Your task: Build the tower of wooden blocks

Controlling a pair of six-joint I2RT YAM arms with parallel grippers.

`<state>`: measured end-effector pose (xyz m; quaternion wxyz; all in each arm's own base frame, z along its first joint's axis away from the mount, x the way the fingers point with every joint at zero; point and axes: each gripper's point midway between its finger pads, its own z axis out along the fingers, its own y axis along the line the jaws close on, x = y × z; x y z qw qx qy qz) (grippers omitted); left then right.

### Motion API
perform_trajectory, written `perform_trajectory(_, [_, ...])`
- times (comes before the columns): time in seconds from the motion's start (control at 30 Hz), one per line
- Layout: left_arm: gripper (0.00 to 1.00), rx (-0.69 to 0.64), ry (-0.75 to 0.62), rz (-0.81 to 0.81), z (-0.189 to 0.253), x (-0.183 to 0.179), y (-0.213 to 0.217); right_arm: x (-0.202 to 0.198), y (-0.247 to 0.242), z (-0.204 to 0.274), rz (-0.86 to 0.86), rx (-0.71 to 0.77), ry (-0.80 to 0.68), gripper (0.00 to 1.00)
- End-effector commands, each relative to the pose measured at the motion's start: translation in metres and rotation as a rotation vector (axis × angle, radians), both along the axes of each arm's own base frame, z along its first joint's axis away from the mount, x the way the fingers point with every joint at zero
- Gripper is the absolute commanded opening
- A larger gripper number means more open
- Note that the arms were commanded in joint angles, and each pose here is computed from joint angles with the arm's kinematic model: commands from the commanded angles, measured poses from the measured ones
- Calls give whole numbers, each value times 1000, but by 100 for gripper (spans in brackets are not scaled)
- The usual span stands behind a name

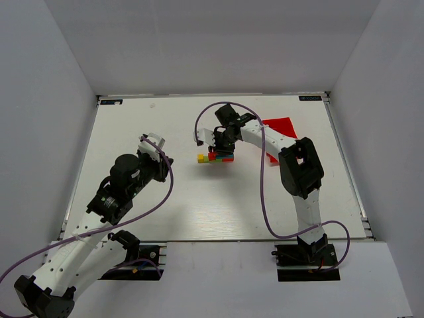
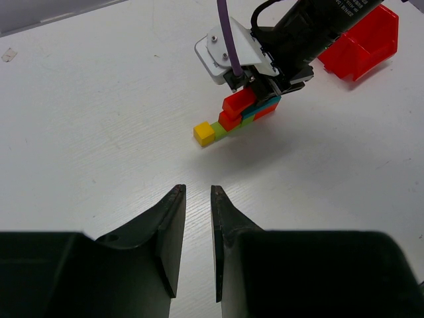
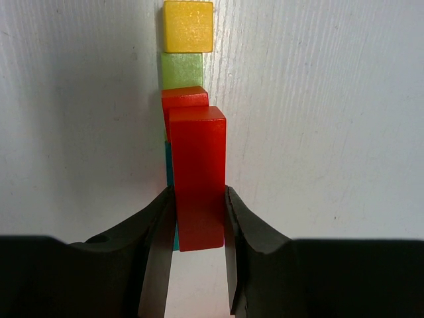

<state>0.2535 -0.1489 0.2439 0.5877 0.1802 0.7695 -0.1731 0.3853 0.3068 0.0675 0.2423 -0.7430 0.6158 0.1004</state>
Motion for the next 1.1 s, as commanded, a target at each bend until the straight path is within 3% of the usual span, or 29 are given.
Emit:
perform_trajectory(0.0, [33,-5,-2,-7,1,0,-1,8,8,11,-8,30,-31,32])
perform_trajectory(1.07, [33,-5,-2,-7,1,0,-1,6,6,5,-7,18,-28,49])
